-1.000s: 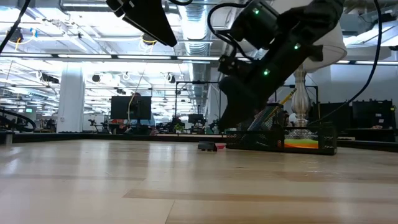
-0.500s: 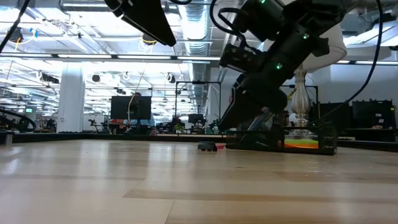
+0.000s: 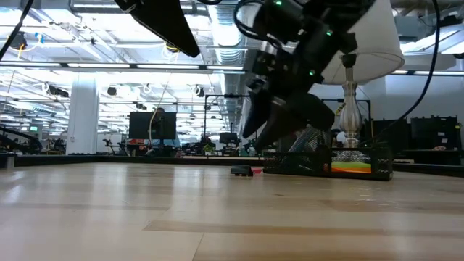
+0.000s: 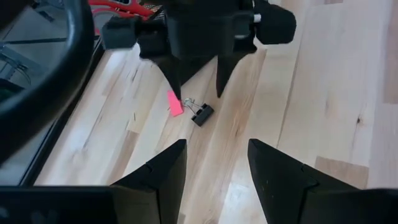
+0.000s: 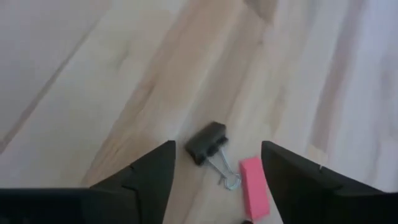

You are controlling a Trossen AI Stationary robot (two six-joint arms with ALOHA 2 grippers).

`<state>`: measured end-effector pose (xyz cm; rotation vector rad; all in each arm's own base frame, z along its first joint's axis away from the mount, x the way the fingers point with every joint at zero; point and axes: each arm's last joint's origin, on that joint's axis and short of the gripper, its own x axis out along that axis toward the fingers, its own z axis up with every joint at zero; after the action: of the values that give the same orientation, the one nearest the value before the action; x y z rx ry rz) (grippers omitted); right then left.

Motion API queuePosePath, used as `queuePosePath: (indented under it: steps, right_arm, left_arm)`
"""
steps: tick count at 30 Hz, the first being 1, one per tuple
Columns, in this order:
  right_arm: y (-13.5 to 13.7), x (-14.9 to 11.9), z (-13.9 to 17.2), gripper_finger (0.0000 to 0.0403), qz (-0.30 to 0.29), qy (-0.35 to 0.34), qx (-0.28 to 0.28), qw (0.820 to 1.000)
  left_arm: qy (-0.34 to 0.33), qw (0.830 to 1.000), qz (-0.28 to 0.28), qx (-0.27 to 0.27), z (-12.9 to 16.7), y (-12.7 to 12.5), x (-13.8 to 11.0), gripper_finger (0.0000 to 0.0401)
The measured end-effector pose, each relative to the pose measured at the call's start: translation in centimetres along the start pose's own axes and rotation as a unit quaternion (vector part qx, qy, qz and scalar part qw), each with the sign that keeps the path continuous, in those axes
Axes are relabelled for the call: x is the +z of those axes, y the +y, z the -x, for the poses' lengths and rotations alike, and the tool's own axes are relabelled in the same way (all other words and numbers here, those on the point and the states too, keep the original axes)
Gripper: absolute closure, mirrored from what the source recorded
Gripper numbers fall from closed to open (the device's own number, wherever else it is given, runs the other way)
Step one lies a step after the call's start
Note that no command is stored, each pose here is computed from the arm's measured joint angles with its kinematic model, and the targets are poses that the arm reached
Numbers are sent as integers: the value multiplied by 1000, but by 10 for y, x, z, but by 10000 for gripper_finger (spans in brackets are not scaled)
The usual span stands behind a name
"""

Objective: Pick and place office supplies into organizer
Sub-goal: Put the binder clip into the desk organizer

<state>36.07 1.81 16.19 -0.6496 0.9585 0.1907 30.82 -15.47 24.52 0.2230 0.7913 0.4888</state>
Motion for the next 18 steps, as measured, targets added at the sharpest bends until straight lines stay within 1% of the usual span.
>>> queuePosePath:
  steps: [2,4,5,8,11,13,16,18]
  right_arm:
    - [-2,4,-2,163,14,3,24,1000]
    - [-6,10,-10,157,22,-5,39,999]
    - [-6,9,-15,156,34,4,50,998]
    - [-5,10,-35,155,80,37,61,994]
    - [-10,17,-45,155,103,96,56,988]
    - [-11,19,-51,155,116,146,60,981]
    - [-15,25,-58,155,123,167,84,975]
    - [-18,29,-60,155,137,161,102,972]
  left_arm:
    - [2,1000,-6,-1,0,0,0,236]
    - [6,1000,-11,-1,0,0,-1,236]
    - [8,1000,-14,0,1,0,-2,236]
    - [13,1000,-24,3,2,0,-4,236]
    - [12,999,-30,3,5,-2,-6,236]
    - [11,999,-34,1,8,-4,-8,236]
    - [10,999,-41,-2,11,-6,-10,236]
    - [10,999,-42,-2,11,-6,-10,236]
